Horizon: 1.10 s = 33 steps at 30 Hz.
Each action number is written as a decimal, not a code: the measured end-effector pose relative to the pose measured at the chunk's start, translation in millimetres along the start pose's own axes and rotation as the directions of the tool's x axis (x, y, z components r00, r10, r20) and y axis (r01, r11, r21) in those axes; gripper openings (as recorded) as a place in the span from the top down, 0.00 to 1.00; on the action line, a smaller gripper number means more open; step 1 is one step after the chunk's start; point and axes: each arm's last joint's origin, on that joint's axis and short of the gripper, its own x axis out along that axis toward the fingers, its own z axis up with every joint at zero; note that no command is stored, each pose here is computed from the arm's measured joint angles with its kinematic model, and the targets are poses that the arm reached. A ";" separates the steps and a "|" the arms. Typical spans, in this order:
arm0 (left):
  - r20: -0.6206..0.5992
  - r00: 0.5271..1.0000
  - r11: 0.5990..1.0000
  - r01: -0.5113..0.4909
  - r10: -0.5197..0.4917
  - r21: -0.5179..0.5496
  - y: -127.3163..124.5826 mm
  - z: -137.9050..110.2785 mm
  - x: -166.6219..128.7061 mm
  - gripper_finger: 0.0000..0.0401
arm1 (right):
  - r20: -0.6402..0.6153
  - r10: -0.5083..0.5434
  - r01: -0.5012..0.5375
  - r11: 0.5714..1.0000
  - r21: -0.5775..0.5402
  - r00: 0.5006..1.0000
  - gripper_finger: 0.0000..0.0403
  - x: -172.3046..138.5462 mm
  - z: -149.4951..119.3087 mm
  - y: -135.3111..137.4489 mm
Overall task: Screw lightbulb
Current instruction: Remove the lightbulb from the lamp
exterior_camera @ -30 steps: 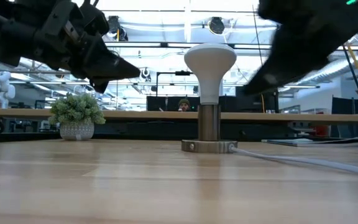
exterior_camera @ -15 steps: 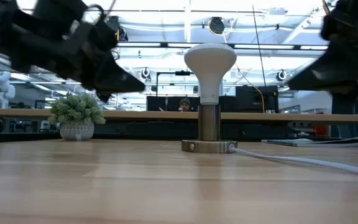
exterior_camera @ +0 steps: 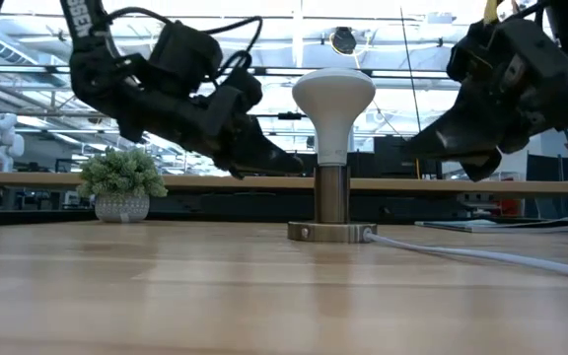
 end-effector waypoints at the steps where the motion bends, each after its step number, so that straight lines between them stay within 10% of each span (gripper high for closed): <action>1: -0.002 1.000 1.000 0.010 -0.010 -0.003 1.5 0.0 0.8 1.00 | 0.001 0.001 -0.001 1.000 0.001 1.000 1.00 0.6 -0.7 0.1; 33: 0.064 0.998 0.995 -0.019 0.013 0.098 2.9 19.1 9.7 1.00 | 0.011 -0.059 0.059 0.998 -0.021 0.998 1.00 27.9 39.2 14.5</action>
